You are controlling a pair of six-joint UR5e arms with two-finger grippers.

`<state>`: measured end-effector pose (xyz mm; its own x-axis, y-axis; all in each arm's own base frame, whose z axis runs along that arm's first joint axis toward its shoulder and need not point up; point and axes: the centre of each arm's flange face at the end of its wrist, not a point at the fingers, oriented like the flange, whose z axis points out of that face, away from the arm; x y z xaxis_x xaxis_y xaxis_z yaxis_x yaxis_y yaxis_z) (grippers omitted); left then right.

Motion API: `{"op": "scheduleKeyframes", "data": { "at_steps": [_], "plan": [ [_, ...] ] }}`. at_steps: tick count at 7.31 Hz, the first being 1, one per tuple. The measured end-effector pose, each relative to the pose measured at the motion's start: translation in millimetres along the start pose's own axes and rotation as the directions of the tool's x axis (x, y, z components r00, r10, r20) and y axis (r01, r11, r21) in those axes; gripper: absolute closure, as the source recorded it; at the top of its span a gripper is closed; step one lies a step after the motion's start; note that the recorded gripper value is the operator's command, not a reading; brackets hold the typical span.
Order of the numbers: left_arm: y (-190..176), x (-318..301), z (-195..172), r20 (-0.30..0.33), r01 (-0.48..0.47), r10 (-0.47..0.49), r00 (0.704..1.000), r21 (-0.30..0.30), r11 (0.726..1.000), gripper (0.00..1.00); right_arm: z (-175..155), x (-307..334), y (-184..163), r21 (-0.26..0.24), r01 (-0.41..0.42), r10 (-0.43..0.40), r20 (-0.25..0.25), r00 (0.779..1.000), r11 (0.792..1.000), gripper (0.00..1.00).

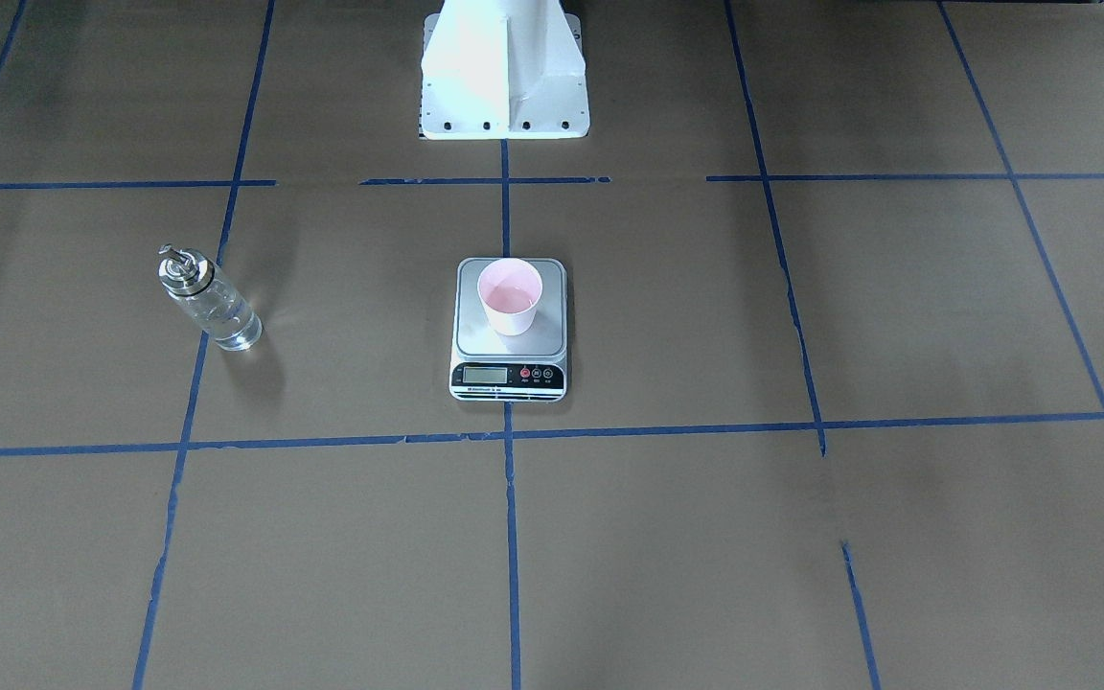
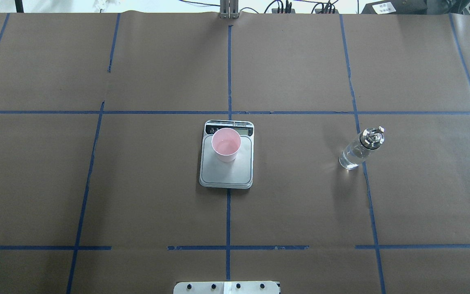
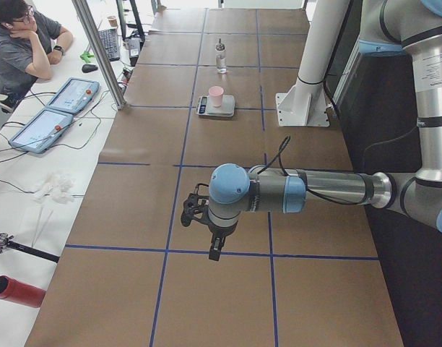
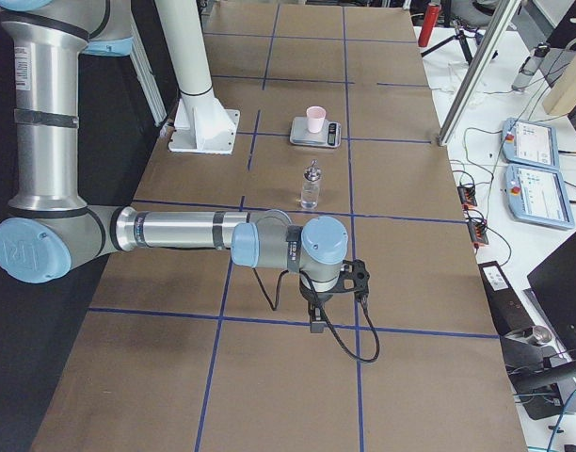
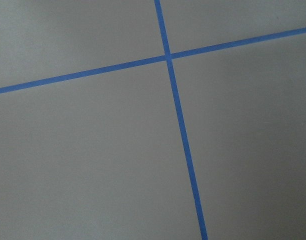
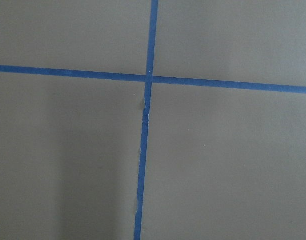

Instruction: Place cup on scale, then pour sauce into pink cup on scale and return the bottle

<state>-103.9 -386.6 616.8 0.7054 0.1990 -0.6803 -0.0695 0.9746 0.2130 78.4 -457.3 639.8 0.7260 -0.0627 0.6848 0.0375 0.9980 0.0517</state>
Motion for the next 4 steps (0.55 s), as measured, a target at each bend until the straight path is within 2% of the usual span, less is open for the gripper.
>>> {"op": "scheduleKeyframes", "data": {
  "at_steps": [4],
  "plan": [
    [3.2,-8.7,9.0,-0.005,0.018,-0.018,1.0,-0.019,1.0,0.0,-1.6,-2.8,-2.0,0.005,0.004,-0.004,0.004,1.0,1.0,0.0]
  ]
}}
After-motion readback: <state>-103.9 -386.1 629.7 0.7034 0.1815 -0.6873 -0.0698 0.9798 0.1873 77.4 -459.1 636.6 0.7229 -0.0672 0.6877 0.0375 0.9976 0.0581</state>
